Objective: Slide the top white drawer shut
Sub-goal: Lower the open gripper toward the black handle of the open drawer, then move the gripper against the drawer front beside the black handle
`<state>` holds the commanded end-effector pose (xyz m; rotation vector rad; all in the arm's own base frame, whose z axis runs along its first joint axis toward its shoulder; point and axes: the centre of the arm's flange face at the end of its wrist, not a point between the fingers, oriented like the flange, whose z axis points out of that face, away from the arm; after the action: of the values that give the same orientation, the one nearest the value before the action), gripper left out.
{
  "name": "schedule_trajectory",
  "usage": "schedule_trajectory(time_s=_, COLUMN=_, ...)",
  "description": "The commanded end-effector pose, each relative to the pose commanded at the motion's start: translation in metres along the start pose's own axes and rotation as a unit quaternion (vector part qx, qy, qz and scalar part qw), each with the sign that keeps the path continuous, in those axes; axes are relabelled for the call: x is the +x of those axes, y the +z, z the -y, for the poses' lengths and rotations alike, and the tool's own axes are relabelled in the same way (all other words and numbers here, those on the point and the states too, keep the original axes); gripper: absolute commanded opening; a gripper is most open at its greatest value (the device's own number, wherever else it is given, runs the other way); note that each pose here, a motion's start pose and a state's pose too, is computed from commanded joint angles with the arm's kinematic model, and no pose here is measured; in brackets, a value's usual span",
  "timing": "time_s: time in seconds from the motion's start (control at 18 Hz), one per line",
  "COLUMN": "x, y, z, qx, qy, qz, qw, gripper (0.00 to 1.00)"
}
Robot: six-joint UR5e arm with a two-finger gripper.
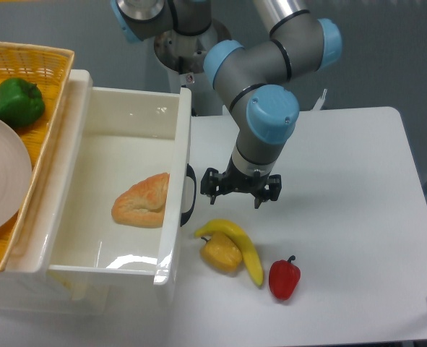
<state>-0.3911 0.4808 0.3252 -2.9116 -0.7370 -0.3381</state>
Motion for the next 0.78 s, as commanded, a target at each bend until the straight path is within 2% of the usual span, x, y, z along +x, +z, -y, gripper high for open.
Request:
schedule_trajectory(time_s=0.5, x=-0.017, y=-0.005, z=-0.002, qx=0.003, qy=-0.015, qz=-0.003, qw=0.9999, gripper=1.00)
schedule_trajectory(time_s=0.78, x=-0.018, y=0.016, z=0.002, qx=-0.012, qy=-0.013, qz=-0.010, qw=0.9998, gripper=1.00)
